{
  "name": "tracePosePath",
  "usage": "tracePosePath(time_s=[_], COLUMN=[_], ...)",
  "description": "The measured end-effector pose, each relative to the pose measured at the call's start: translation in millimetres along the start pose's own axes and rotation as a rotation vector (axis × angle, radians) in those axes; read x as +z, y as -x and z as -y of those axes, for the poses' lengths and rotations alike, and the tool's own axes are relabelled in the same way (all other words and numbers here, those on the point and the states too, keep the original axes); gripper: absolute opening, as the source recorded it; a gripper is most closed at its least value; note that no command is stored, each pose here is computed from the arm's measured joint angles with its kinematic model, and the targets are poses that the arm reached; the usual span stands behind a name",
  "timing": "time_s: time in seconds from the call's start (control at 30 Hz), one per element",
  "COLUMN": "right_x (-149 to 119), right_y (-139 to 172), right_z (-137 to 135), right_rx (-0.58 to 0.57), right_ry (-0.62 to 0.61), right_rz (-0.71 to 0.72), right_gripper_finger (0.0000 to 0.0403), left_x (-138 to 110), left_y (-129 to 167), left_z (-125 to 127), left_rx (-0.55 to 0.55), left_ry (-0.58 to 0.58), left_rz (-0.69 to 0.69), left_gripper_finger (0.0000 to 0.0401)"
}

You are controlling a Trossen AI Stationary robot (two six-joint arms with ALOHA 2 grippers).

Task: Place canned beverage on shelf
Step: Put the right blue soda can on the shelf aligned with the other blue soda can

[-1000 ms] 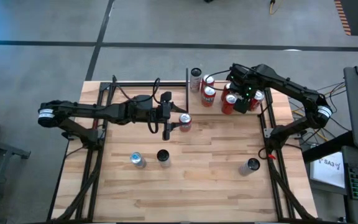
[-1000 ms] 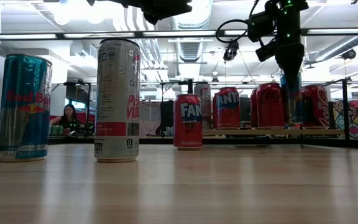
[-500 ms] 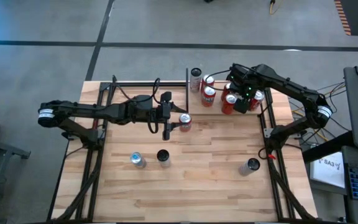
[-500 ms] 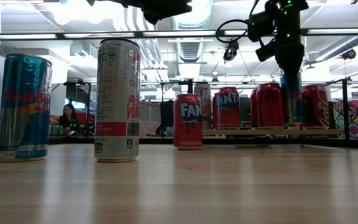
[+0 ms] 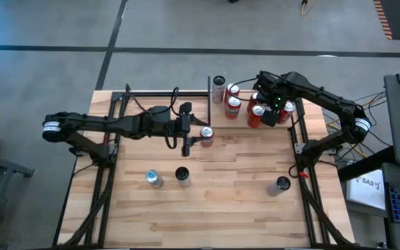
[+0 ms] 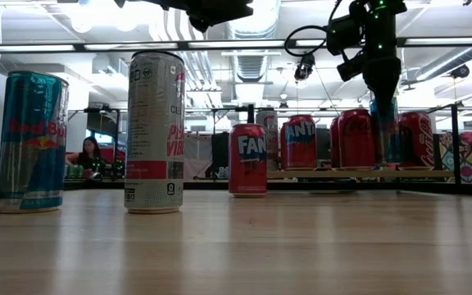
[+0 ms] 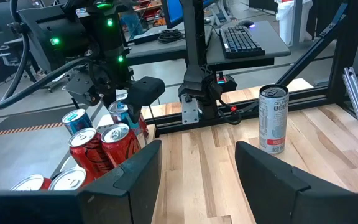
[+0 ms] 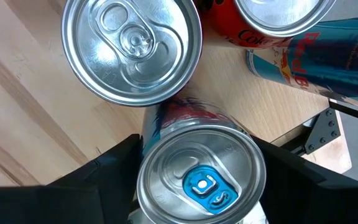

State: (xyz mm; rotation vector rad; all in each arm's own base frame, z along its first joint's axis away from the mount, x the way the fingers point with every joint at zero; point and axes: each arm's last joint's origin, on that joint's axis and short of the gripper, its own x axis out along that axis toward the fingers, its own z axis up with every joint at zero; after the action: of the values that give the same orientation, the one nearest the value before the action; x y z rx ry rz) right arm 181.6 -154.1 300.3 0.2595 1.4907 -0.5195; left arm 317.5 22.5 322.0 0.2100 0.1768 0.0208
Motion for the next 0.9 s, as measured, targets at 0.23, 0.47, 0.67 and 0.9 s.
tracePosePath(time_s=[0.23,0.47,0.67,0.9], right_x=[-0.3,-2.0,-2.8,-2.7], right_y=[-1.0,-5.7,-8.1,-8.0], right_z=[-0.2,-1.2,-1.5,-0.1], right_rx=[0.001,0.004,0.004,-0.047], right_ry=[0.000,0.003,0.004,0.002], right_rz=[-0.004,-0.022,-0.032,-0.037], right_gripper_finger=[0.0265,0.0262,0.0272,0.0272], left_x=[-0.1,0.0,0.0,0.0], left_y=[0.0,0.0,0.0,0.0], left_z=[-0.1,0.0,0.0,0.0], left_rx=[0.000,0.000,0.000,0.000], left_ry=[0.000,0.000,0.000,0.000], left_rz=[0.000,0.000,0.000,0.000], left_gripper_finger=[0.0190,0.0190,0.0190,0.0190])
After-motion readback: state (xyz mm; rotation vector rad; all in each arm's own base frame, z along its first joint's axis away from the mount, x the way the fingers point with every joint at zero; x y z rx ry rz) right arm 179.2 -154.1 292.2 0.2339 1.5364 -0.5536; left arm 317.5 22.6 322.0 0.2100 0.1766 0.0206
